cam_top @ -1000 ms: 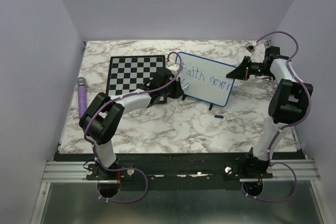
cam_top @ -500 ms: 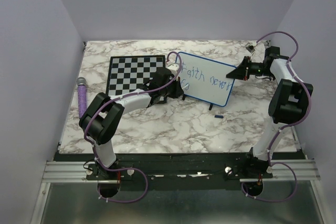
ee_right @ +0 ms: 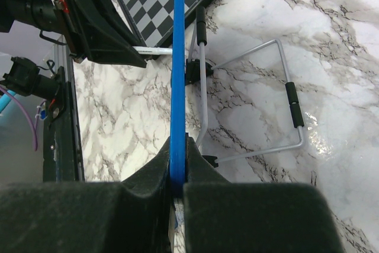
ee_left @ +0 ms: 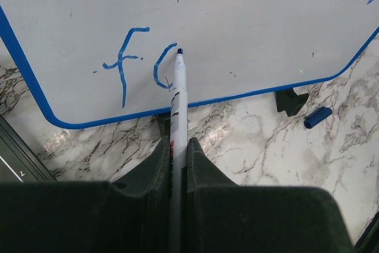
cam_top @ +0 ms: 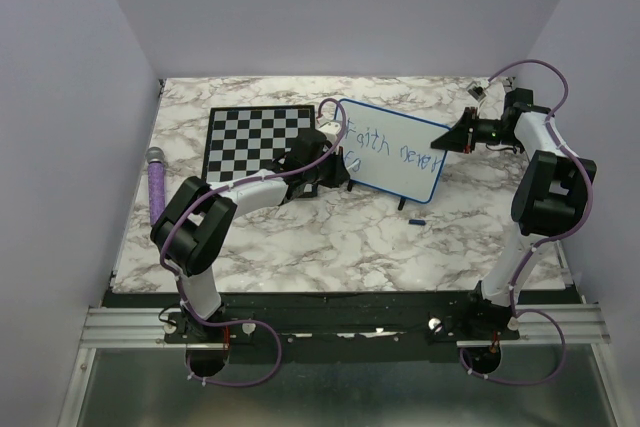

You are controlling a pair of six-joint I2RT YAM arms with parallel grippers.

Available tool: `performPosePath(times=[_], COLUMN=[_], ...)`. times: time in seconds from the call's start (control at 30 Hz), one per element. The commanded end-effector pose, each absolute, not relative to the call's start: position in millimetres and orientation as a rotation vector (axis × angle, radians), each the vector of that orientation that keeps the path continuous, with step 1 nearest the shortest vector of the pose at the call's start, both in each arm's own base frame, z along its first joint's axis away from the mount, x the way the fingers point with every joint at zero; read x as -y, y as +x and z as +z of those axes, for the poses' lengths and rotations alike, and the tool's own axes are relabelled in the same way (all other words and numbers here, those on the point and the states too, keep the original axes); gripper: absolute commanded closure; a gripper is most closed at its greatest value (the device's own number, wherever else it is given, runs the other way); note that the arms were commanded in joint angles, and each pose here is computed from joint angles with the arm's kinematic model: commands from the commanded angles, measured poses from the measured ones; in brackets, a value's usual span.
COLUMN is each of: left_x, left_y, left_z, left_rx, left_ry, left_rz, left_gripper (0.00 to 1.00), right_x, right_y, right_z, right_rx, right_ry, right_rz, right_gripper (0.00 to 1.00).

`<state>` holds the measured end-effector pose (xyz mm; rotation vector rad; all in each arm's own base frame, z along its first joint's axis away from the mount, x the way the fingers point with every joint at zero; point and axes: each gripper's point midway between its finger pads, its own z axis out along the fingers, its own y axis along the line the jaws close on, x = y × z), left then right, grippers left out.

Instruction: Write a sentence on the whiteboard

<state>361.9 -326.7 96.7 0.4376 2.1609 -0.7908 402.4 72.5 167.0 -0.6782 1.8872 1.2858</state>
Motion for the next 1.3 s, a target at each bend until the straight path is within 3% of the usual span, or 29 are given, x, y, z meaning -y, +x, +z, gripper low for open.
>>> performPosePath(times=[0.0,1.27], left_x=[320.6,332.4], left_y=[360.7,336.2], left_z=[89.6,67.6], left_rx=[-2.196,-2.270], left_ry=[0.430,0.500], left_rz=[-0.772,-0.856], left_gripper=[1.00,1.00], right_x=[-71.8,-72.1], right_y=[408.8,408.2], right_z=[169.2,170.5], right_rx=[-1.863,-1.861], right_ry=[-0.723,-0.724], right_rz=[1.249,1.249], right_gripper=[0.99,1.00])
